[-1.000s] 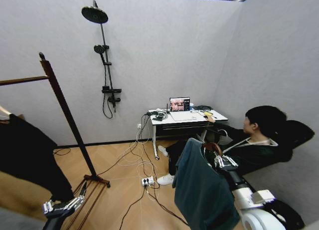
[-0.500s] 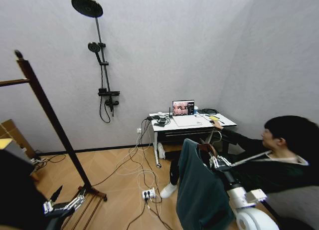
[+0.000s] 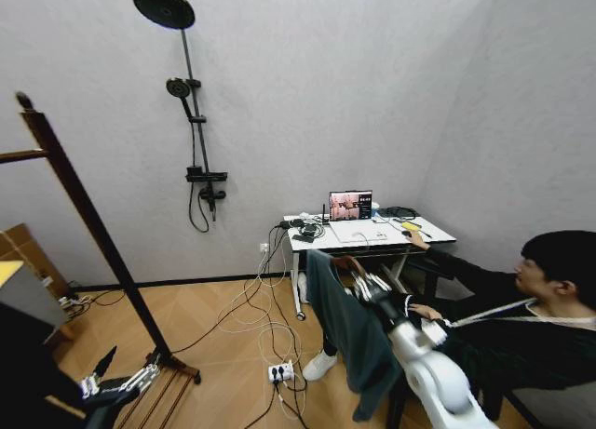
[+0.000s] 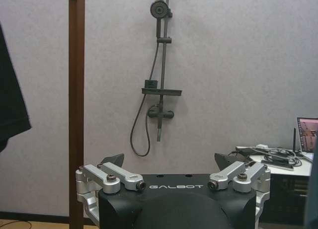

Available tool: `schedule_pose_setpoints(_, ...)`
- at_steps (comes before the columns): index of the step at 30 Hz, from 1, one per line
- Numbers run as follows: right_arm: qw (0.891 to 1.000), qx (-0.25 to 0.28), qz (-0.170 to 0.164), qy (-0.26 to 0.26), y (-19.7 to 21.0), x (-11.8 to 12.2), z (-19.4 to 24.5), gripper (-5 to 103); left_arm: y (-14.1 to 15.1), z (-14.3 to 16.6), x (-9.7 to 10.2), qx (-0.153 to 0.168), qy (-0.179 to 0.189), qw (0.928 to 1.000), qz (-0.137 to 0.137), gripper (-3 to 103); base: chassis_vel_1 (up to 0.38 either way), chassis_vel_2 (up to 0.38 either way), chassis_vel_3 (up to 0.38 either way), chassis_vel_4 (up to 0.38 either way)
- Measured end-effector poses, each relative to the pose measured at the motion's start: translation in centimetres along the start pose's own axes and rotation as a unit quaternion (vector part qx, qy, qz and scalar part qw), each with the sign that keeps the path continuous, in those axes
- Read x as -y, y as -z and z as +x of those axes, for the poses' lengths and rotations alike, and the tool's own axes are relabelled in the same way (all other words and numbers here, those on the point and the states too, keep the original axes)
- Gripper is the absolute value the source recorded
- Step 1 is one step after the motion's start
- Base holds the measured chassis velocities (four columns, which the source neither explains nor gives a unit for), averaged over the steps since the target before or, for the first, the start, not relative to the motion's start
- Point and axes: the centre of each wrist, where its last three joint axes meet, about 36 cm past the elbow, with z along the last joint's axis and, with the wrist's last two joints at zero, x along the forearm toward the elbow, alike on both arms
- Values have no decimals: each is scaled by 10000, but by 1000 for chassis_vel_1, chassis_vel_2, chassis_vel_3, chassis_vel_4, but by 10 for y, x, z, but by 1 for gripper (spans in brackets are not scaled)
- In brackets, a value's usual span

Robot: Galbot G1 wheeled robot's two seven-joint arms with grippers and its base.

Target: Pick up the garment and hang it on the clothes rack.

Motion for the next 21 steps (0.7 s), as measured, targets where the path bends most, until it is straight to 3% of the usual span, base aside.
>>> schedule_pose_setpoints(8, 9990, 134, -49, 415, -1, 10, -77, 10, 0, 0, 0, 1, 0, 10000, 0, 100, 52, 103, 104, 48)
schedule_pose_setpoints(12, 9975, 288, -218, 613, -5, -4, -122, 10, 0, 0, 0, 1, 1, 10000, 0, 100, 116, 118, 130, 114)
schedule_pose_setpoints(21, 9940, 371, -374, 954, 9, -34, -163, 10, 0, 0, 0, 1, 1, 10000, 0, 100, 137, 119, 114, 130)
